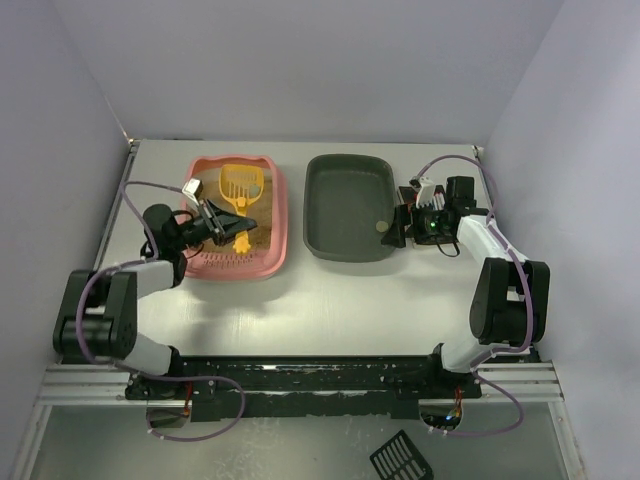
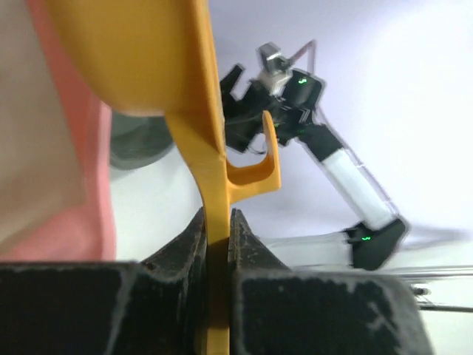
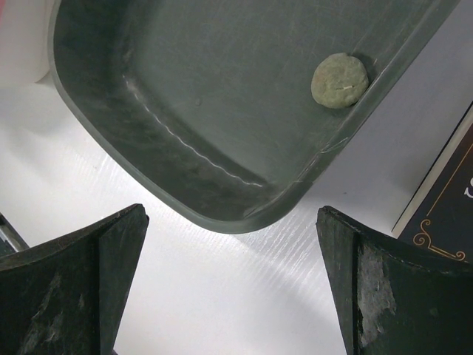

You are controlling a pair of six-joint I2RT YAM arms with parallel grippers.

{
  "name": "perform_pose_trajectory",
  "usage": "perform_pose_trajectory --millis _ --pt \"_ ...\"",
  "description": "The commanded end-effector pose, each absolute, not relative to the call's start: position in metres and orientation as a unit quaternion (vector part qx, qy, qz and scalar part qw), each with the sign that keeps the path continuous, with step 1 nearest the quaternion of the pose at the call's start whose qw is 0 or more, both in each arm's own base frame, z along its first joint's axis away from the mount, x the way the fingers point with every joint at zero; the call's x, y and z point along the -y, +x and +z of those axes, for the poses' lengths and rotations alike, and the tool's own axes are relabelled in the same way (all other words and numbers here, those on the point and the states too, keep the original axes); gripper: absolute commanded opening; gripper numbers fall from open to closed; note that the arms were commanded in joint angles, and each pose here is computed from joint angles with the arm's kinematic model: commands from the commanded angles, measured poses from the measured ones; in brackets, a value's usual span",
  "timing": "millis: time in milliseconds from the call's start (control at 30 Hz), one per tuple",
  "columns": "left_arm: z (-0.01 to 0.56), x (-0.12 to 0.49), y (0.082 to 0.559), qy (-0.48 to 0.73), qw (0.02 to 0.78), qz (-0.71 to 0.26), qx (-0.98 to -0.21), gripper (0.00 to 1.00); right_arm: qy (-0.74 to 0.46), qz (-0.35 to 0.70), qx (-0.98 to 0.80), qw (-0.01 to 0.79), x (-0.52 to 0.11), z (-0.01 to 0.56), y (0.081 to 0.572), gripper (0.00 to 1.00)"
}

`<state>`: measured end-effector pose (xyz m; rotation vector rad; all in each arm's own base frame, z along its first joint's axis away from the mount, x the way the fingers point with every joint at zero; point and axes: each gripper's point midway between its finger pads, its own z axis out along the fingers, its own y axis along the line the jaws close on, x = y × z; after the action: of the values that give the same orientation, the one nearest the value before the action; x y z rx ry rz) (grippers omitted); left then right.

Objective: Clean the litter box

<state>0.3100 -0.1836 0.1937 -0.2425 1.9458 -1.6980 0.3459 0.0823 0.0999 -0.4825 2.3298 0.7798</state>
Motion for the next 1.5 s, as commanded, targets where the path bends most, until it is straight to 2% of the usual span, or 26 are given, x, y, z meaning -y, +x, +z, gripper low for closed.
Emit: perform_pose_trajectory --millis 0,67,233,433,533,633,800,867,967,1133,1333,1400,1467 --pt "0.275 0.183 0.289 -0.086 0.248 -0.772 -0.579 0.07 -0.181 0.291 -0.886 0.311 -0.079 0.093 0.346 1.0" --pt "0.27 0.185 0.292 -0.103 0.209 -0.78 -0.581 0.07 -0.181 0.291 -0.887 0.309 -0.079 0.092 0.346 1.0" --pt "0.283 0.187 0.288 -0.056 0.232 -0.777 -0.583 0.07 -0.182 0.289 -0.887 0.31 -0.079 0.092 0.346 1.0" --pt "0.268 0.184 0.297 -0.062 0.243 -0.754 -0.607 0.07 -0.181 0.284 -0.889 0.312 -0.077 0.092 0.347 1.0" --pt "0.236 0.181 0.318 -0.089 0.273 -0.67 -0.684 0.07 -0.179 0.276 -0.889 0.318 -0.075 0.094 0.35 1.0" --pt "0.192 0.156 0.329 -0.084 0.299 -0.478 -0.822 0.07 -0.178 0.274 -0.889 0.32 -0.074 0.095 0.35 1.0" --pt "0.188 0.125 0.322 -0.075 0.301 -0.364 -0.879 0.07 -0.174 0.273 -0.891 0.317 -0.073 0.091 0.352 1.0" --pt "0.186 0.13 0.316 -0.079 0.286 -0.386 -0.873 0.07 -0.173 0.274 -0.892 0.314 -0.073 0.09 0.351 1.0" --pt "0.199 0.156 0.304 -0.097 0.243 -0.528 -0.808 0.07 -0.173 0.272 -0.892 0.317 -0.073 0.091 0.352 1.0" --pt "0.248 0.171 0.287 -0.072 0.257 -0.667 -0.696 0.07 -0.174 0.27 -0.891 0.32 -0.072 0.092 0.353 1.0" --pt "0.274 0.173 0.28 -0.049 0.246 -0.724 -0.643 0.07 -0.175 0.273 -0.889 0.322 -0.074 0.094 0.353 1.0" --pt "0.264 0.172 0.287 -0.066 0.24 -0.714 -0.655 0.07 -0.175 0.271 -0.89 0.322 -0.073 0.094 0.353 1.0" --pt "0.236 0.17 0.301 -0.085 0.247 -0.663 -0.701 0.07 -0.175 0.269 -0.89 0.324 -0.072 0.095 0.354 1.0"
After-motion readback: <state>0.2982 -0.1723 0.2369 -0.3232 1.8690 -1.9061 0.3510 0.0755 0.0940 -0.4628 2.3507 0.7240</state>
